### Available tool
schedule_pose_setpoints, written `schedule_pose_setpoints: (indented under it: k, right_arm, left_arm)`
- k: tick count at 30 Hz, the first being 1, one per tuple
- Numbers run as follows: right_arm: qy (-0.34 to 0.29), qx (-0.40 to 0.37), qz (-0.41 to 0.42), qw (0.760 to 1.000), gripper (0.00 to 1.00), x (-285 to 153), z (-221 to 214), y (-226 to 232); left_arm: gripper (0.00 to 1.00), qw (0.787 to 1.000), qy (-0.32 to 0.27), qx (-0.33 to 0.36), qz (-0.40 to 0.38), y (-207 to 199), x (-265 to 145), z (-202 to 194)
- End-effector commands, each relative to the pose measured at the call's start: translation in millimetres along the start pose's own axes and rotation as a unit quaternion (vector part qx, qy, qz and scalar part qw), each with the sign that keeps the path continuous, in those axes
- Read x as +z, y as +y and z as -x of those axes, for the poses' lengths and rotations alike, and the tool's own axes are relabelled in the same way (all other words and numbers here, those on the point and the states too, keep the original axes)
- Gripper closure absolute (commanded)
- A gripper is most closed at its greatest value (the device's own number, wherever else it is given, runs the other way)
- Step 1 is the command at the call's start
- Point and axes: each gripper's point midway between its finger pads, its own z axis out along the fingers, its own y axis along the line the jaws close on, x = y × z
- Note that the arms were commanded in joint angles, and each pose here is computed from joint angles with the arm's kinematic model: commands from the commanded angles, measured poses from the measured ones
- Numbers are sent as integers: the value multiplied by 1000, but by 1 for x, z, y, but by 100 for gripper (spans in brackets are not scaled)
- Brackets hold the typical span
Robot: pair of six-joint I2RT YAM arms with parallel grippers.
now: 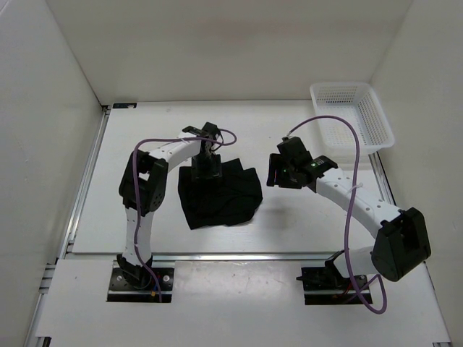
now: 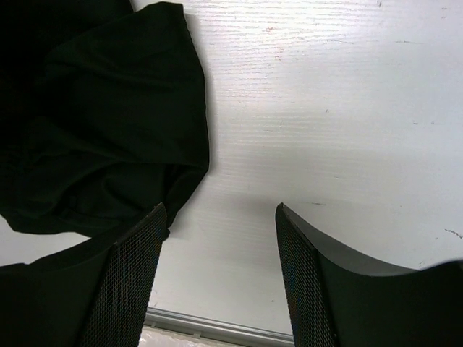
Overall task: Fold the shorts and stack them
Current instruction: Fold the shorts
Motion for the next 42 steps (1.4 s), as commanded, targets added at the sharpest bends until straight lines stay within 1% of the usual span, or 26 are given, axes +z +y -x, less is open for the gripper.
schedule_pose_setpoints:
  k: [1, 4, 5, 6, 8, 9, 10, 11, 13, 15, 17, 21, 22, 25, 26, 27, 29, 30, 31, 32, 33, 34, 36, 37, 40, 42]
  right_arm:
    - [-6, -1, 8, 1000, 33, -6, 4, 2]
    - [-6, -1, 8, 1000, 33, -6, 4, 2]
    - [-6, -1, 8, 1000, 33, -6, 4, 2]
    - [-6, -1, 8, 1000, 33, -6, 4, 2]
    - [3, -2, 3, 1000, 33, -2, -1, 0]
    - [3, -2, 3, 1000, 31, -2, -2, 0]
    - [6, -2, 9, 1000, 29, -3, -3, 2]
    - [13, -3, 10, 1000, 23, 0, -5, 2]
    - [17, -8, 8, 1000, 18, 2, -7, 1]
    - [20, -8, 12, 1000, 16, 2, -8, 3]
    - [20, -8, 12, 1000, 14, 2, -8, 3]
    - [25, -17, 21, 999, 12, 5, -7, 7]
    - [25, -17, 21, 999, 12, 5, -7, 7]
    - [27, -21, 26, 999, 8, 6, -6, 9]
    - [32, -22, 23, 999, 7, 9, -8, 9]
    - [35, -22, 28, 999, 6, 8, -9, 10]
    - [42, -22, 30, 998, 5, 13, -12, 12]
    - [44, -26, 34, 998, 4, 13, -12, 13]
    - [45, -26, 34, 998, 4, 15, -11, 14]
    - [49, -27, 32, 998, 4, 17, -12, 13]
    - [50, -31, 34, 998, 2, 17, -15, 16]
    - [50, -31, 34, 998, 2, 17, -15, 16]
    - [56, -35, 34, 997, 2, 19, -18, 18]
    - [56, -35, 34, 997, 2, 19, -18, 18]
    - [57, -39, 36, 997, 2, 18, -20, 20]
    - [62, -49, 36, 996, 2, 20, -23, 22]
  left_arm:
    - [43, 998, -19, 16, -63, -24, -30, -3]
    - [59, 997, -28, 18, -69, -26, -38, -2]
    - [63, 997, -28, 18, -69, -26, -38, -2]
    - [70, 997, -32, 18, -71, -27, -42, -1]
    - [77, 996, -37, 19, -74, -28, -48, 0]
    - [85, 997, -34, 18, -67, -25, -48, -2]
    - [89, 996, -42, 19, -72, -28, -54, 1]
    - [89, 996, -52, 19, -64, -25, -61, 3]
    - [89, 996, -65, 14, -62, -24, -71, 5]
    - [89, 996, -78, 2, -52, -14, -87, 6]
    - [89, 993, -105, -8, -54, -7, -109, 13]
    - [89, 990, -128, -31, -54, 16, -136, 16]
    - [89, 991, -123, -39, -46, 29, -136, 14]
    - [89, 991, -119, -49, -48, 48, -138, 6]
    - [89, 992, -101, -61, -35, 64, -127, -3]
    - [89, 991, -104, -67, -49, 66, -123, -1]
    - [89, 992, -83, -81, -46, 85, -105, -7]
    - [88, 992, -79, -88, -50, 89, -101, -8]
    - [83, 992, -77, -92, -47, 95, -92, -5]
    - [61, 992, -65, -97, -47, 102, -84, -7]
    - [48, 992, -60, -98, -45, 103, -80, -7]
    - [37, 992, -58, -106, -35, 110, -77, -6]
    - [18, 992, -57, -109, -26, 117, -74, -4]
    - [11, 990, -70, -115, -29, 121, -82, -2]
    - [10, 984, -119, -133, -6, 140, -115, 9]
    - [10, 979, -136, -149, 8, 154, -132, 10]
